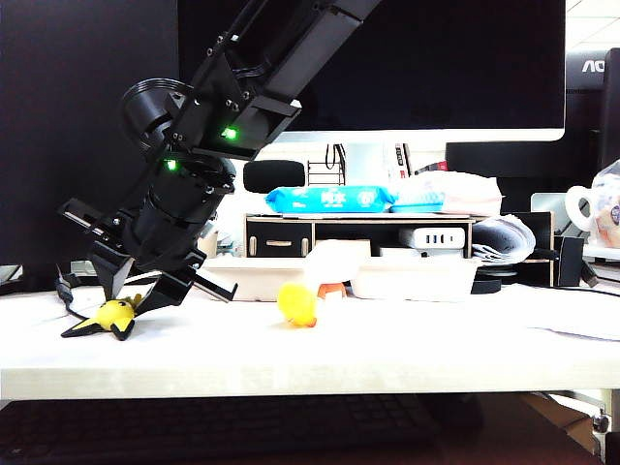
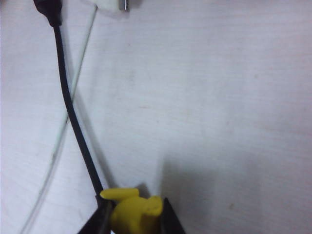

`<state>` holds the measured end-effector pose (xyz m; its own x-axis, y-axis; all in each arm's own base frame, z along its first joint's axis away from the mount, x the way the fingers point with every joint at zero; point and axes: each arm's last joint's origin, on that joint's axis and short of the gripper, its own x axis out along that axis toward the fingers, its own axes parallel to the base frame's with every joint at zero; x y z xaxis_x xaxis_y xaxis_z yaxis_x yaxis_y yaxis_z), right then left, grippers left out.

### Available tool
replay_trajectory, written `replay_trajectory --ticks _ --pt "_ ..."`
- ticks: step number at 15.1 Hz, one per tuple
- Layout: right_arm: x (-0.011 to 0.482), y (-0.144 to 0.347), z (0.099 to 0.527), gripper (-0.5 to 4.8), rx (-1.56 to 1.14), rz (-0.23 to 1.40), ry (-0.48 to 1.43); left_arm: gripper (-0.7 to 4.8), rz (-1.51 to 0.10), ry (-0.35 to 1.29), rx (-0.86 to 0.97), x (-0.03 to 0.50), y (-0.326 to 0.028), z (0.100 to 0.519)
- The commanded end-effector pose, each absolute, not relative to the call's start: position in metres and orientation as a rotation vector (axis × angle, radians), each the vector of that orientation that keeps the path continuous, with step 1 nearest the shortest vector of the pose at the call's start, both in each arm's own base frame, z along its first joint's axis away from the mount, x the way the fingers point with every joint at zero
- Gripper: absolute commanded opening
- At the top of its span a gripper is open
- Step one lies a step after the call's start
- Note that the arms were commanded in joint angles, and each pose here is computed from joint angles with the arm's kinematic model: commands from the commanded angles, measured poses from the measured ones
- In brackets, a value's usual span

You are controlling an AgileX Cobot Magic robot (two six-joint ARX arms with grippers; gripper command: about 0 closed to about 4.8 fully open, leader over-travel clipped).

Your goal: Put the dolls with similar colors into the same paper box, while dolls with different colors go into separate paper boxes.

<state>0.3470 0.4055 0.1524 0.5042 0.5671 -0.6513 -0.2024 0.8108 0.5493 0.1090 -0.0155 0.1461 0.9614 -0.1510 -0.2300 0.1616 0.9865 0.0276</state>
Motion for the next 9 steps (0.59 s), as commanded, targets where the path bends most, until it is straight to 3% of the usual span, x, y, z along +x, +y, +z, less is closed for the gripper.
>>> replay_trajectory --ticks 1,5,9 --pt "0.348 0.405 0.151 0.24 0.43 0.477 0.934 -0.05 -0.163 0.218 0.049 0.109 -0.016 0.147" --pt "0.352 0.402 0.154 0.08 0.461 0.506 0.942 -0.05 -0.163 0.218 0.049 0.109 -0.016 0.147" --pt "0.372 0.395 0.173 0.08 0.591 0.65 0.934 -0.05 -0.162 0.209 0.049 0.109 -0.016 0.148"
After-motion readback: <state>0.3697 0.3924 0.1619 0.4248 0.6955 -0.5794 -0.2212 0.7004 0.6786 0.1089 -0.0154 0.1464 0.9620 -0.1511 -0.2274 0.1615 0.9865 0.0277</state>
